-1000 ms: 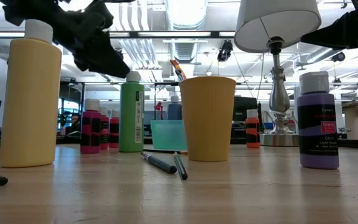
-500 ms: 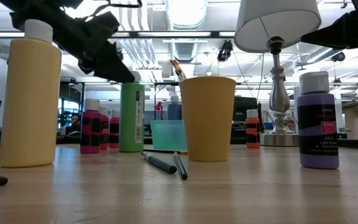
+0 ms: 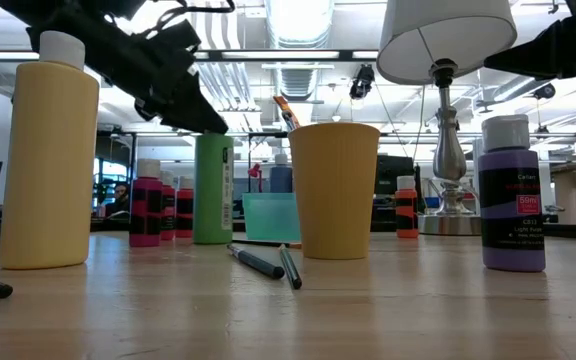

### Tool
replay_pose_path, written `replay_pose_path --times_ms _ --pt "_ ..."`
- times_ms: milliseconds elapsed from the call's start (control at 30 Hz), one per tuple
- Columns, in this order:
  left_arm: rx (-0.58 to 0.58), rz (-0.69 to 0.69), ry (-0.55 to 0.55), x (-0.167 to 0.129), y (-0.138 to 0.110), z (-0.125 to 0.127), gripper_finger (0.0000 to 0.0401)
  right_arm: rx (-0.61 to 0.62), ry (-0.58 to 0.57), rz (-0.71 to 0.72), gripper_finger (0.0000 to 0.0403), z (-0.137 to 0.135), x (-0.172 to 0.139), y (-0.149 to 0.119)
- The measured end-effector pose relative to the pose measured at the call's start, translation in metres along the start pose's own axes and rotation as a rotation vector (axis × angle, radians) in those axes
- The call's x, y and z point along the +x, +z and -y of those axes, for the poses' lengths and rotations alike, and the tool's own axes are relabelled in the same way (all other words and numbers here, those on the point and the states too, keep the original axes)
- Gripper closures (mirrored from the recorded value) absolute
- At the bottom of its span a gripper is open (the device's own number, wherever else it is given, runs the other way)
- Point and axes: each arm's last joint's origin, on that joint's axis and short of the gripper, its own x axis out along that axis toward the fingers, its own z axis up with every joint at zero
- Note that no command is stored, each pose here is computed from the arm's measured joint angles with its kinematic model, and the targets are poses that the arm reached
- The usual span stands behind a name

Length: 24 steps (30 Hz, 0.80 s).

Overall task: Pick & Place Paint Supplies
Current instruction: Put the green paint bottle into the green bin

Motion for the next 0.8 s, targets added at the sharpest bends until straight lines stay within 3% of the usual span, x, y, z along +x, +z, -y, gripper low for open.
replay_pose_path --times_ms 200,433,800 --pt "-0.005 0.008 0.004 0.0002 0.0008 -0.0002 0.0214 0.000 0.000 0.000 0.0307 0.0000 0.0000 0.0000" --pt "-0.011 0.010 0.003 0.0002 0.0010 0.0000 0.0276 0.000 0.000 0.000 0.0286 0.0000 0.0000 0.0000" --pt "-0.033 0.008 0.003 0.0003 0.0008 -0.0001 0.0271 0.000 0.000 0.000 0.0257 0.0000 0.0000 0.0000"
